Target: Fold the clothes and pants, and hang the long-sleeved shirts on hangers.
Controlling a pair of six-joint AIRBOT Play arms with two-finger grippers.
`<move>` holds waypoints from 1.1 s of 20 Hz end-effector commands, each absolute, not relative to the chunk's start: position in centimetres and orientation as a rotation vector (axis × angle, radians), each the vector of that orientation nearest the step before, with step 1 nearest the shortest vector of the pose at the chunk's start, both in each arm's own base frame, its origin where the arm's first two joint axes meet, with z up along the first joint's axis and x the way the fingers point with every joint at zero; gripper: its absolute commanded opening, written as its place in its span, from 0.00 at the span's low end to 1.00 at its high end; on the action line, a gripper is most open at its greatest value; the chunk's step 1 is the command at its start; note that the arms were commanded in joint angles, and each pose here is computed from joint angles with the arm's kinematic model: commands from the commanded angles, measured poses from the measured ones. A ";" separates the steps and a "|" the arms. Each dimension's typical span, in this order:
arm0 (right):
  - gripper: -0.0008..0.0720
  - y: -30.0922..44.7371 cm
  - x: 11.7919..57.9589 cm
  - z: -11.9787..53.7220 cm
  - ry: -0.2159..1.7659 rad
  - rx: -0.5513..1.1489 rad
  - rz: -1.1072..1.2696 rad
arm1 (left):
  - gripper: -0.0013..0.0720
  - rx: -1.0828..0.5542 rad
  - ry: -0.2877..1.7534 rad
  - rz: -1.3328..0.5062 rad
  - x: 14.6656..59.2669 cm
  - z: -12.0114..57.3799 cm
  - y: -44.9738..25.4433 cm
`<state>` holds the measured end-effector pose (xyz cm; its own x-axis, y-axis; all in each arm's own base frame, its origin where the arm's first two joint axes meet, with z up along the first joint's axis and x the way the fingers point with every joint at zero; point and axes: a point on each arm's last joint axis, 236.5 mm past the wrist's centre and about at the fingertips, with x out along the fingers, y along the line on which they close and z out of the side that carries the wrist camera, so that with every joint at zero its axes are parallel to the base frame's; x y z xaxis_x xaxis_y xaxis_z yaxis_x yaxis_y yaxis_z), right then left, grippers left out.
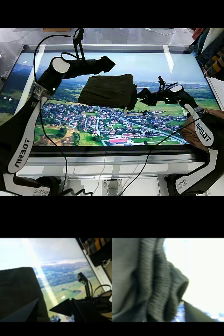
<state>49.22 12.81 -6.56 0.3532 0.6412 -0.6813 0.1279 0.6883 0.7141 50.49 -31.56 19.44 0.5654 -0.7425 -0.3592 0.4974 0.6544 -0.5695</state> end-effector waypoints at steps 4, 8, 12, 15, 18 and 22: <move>0.54 9.6 49.2 -6.9 1.190 0.785 0.338 | 0.63 -0.433 0.622 -0.759 50.4 19.5 -31.6; 0.54 10.8 47.0 -5.8 1.248 0.890 0.491 | 0.63 -0.434 0.622 -0.759 50.4 19.5 -31.6; 0.78 15.6 48.2 -6.4 1.217 1.037 0.533 | 0.63 -0.434 0.623 -0.759 50.4 19.5 -31.6; 0.82 18.1 50.3 -5.9 1.140 1.096 0.501 | 0.63 -0.433 0.623 -0.759 50.4 19.5 -31.6; 0.84 18.8 51.6 -4.7 1.085 1.179 0.493 | 0.63 -0.433 0.623 -0.759 50.4 19.5 -31.6; 0.86 18.9 51.9 -3.9 1.061 1.202 0.516 | 0.63 -0.433 0.623 -0.759 50.4 19.5 -31.6</move>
<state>51.24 18.48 -4.80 0.4273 0.7989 -0.4232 0.2023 0.3717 0.9060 50.41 -31.59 19.39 0.5622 -0.7437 -0.3616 0.4978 0.6535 -0.5702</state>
